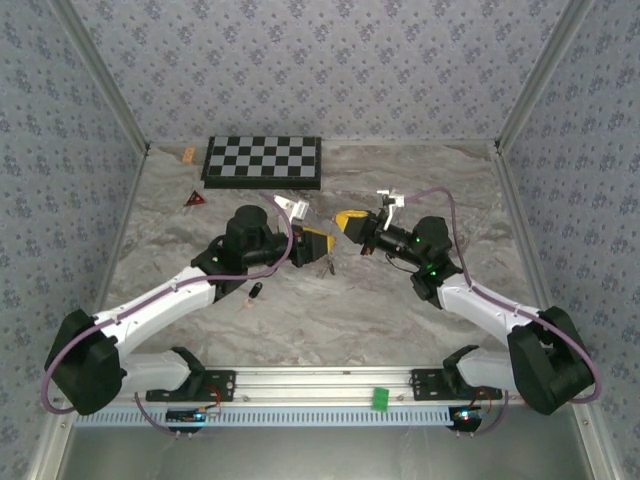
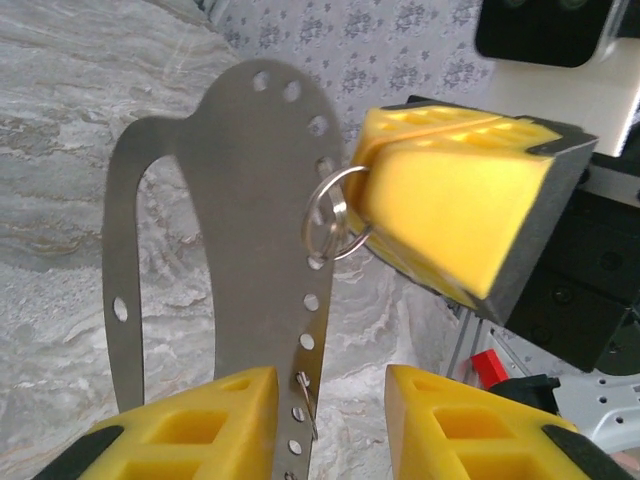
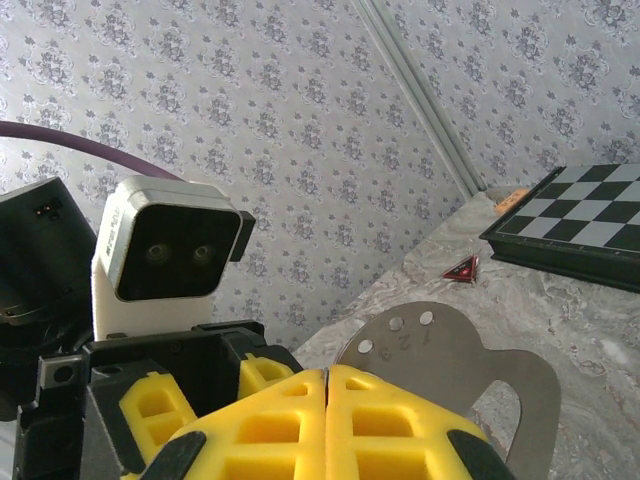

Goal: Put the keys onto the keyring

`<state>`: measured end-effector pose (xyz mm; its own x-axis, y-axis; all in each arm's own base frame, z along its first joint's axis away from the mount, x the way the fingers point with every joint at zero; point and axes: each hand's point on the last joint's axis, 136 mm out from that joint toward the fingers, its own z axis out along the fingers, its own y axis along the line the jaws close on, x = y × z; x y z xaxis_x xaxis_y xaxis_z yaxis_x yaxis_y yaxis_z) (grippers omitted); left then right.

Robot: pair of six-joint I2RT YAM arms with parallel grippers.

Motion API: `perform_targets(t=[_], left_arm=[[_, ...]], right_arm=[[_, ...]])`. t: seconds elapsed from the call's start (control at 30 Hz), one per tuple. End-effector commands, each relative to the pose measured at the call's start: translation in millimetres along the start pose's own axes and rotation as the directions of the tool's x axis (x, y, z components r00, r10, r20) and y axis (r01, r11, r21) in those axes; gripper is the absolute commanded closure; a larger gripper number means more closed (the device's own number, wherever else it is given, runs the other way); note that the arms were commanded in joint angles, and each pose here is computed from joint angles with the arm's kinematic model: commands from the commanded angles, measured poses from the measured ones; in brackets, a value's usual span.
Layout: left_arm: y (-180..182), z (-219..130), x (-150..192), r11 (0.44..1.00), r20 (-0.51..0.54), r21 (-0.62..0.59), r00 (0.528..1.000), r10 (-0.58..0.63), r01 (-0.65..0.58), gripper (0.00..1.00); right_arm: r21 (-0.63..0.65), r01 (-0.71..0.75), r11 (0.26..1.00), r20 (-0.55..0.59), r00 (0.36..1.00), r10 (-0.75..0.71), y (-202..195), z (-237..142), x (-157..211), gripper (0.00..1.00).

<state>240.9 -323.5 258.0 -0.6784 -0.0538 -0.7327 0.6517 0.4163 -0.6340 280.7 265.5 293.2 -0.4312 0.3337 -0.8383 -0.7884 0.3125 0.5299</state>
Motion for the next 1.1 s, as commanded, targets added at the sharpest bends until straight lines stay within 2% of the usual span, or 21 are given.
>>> perform_targets(t=[0.0,0.23,0.33,0.47,0.7,1.0,1.03,1.07], left_arm=[[-2.2,-0.4,-0.2,1.000,-0.006,-0.006,1.000,0.015,-0.015,0.66],[-3.4,-0.4,6.6,1.000,-0.022,0.000,1.000,0.012,-0.012,0.69],[-4.4,-1.9,6.5,1.000,-0.017,0.003,1.000,0.012,-0.012,0.86],[-7.1,-3.3,2.7,1.000,-0.003,0.010,1.000,0.015,-0.015,0.88],[-13.3,-4.2,-0.9,0.999,0.012,0.039,1.000,0.014,-0.015,1.00],[-15.8,-6.9,-5.9,0.999,0.034,0.045,0.999,0.016,-0.017,1.00],[-13.9,-6.6,-5.6,0.999,0.033,0.037,0.999,0.016,-0.017,0.92],[-11.7,-6.3,-5.9,1.000,0.031,0.024,0.999,0.019,-0.020,0.78]], right_arm=[[-0.007,0.043,0.999,0.042,0.998,-0.042,6.6,-2.5,-11.9,1.00],[-0.006,0.043,0.999,0.044,0.998,-0.042,6.5,-2.0,-12.7,1.00],[-0.008,0.043,0.999,0.044,0.998,-0.042,7.1,-1.9,-12.5,1.00],[-0.009,0.042,0.999,0.042,0.998,-0.042,7.2,-1.7,-11.7,1.00],[-0.006,0.036,0.999,0.034,0.999,-0.036,5.9,-2.2,-8.1,1.00],[0.013,0.067,0.998,0.014,0.998,-0.068,0.4,-1.9,-2.4,1.00],[0.028,0.062,0.998,0.007,0.998,-0.062,-3.3,-1.4,-0.5,1.00],[0.057,0.046,0.997,-0.007,0.999,-0.046,-9.8,-0.8,2.5,1.00]])
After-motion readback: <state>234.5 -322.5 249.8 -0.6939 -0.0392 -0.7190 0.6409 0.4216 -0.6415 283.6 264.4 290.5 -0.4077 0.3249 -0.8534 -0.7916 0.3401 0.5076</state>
